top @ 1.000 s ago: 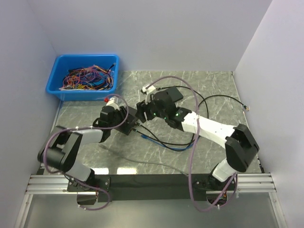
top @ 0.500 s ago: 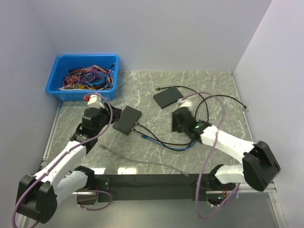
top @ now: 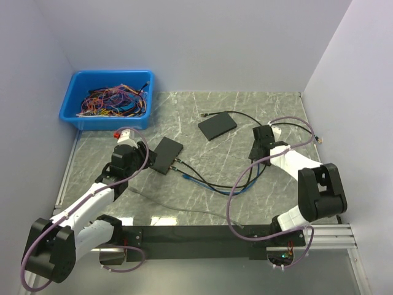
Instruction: Insert the plug into the switch port
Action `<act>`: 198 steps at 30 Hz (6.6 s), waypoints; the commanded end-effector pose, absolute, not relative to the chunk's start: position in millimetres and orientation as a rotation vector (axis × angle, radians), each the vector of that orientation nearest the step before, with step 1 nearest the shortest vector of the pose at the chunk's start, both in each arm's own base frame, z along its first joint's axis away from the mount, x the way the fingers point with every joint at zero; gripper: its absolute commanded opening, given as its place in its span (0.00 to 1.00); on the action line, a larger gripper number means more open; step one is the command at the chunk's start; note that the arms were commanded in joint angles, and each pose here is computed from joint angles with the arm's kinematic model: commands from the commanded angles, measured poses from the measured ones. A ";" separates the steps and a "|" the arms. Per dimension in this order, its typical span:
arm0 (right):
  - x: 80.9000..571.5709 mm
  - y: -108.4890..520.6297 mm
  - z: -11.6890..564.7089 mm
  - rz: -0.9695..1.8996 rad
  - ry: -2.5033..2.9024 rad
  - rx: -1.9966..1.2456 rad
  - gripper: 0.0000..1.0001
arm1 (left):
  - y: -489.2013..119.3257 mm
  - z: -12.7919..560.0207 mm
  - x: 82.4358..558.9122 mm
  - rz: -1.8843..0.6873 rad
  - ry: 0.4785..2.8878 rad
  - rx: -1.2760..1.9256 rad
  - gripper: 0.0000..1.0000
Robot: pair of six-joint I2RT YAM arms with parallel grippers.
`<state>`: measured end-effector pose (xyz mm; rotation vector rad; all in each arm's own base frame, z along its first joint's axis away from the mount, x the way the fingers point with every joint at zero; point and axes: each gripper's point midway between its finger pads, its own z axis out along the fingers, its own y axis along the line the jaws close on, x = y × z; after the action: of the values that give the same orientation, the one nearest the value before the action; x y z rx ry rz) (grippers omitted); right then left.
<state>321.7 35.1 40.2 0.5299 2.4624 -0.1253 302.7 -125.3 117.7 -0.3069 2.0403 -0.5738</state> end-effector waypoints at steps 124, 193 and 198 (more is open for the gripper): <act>478.5 182.7 103.0 0.051 2.520 -0.055 0.00 | -230.3 87.1 356.6 -0.772 2.209 -0.153 0.43; 292.8 345.5 250.6 1.482 1.771 -0.898 0.00 | -230.2 291.7 282.3 -1.448 1.339 0.130 0.46; 292.7 347.2 248.5 1.488 1.781 -0.899 0.00 | -229.9 295.9 278.8 -1.463 1.310 0.140 0.46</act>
<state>296.5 344.0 237.5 -0.8707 1.8357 1.4465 292.6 -231.3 271.4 0.0715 1.4183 -1.4330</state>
